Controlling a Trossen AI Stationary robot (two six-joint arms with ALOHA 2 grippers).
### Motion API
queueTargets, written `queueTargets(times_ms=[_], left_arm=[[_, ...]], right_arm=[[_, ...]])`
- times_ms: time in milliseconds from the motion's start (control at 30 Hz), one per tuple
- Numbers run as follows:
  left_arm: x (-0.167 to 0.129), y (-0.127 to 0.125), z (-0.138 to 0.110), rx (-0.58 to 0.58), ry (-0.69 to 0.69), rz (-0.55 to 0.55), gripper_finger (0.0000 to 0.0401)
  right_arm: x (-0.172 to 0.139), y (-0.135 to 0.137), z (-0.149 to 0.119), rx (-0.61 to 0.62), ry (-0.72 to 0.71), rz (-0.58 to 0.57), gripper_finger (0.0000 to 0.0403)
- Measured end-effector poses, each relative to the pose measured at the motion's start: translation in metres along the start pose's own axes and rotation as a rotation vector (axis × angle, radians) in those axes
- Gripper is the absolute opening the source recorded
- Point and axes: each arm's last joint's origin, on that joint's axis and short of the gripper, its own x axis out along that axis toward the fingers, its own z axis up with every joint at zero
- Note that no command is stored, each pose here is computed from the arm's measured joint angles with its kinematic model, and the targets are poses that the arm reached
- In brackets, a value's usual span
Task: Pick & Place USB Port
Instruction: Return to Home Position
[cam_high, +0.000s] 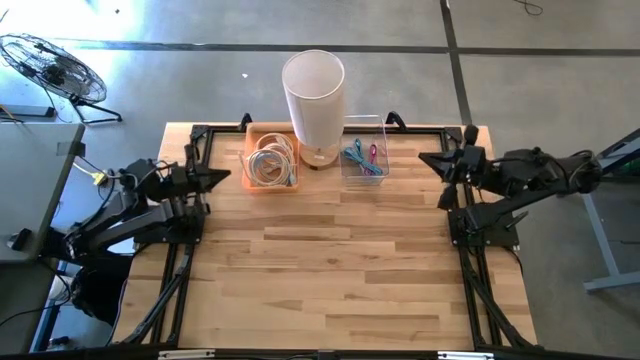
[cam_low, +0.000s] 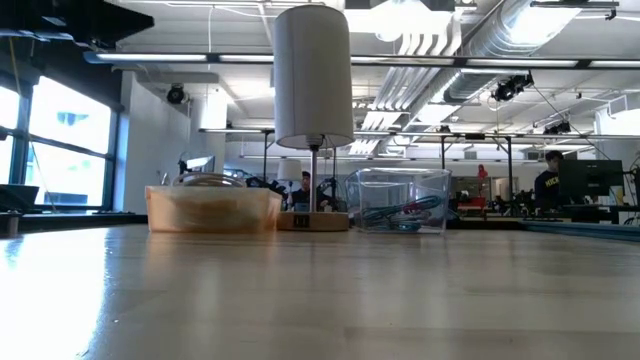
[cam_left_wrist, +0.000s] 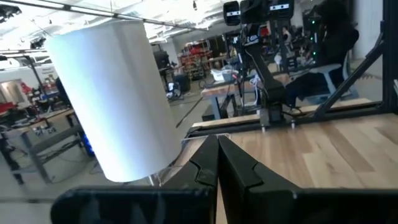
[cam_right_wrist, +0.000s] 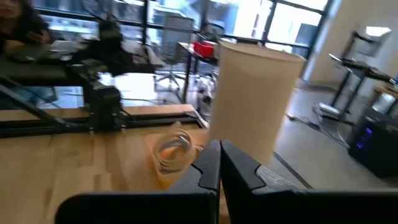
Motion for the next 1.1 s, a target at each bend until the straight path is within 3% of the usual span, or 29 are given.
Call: queueTargets(times_ms=[333,533,767,1100], left_arm=[[0.010,-0.004,-0.024,-0.047,0.019,-0.011,0.0000],[0.016,-0.006,-0.037,-0.040,-0.021,-0.012,0.0000],[0.020,-0.011,-0.058,-0.088,0.035,-0.050,0.0000],[0.024,-0.017,-0.086,-0.108,0.072,-0.086,0.0000]], right_arm=[[0.026,0.021,0.011,-0.001,-0.080,0.098,0.0000],[0.051,0.031,0.009,-0.032,-0.075,0.142,0.0000],[0.084,0.038,0.006,-0.006,-0.080,0.228,0.0000],[0.070,0.022,0.008,-0.004,-0.074,0.171,0.0000]])
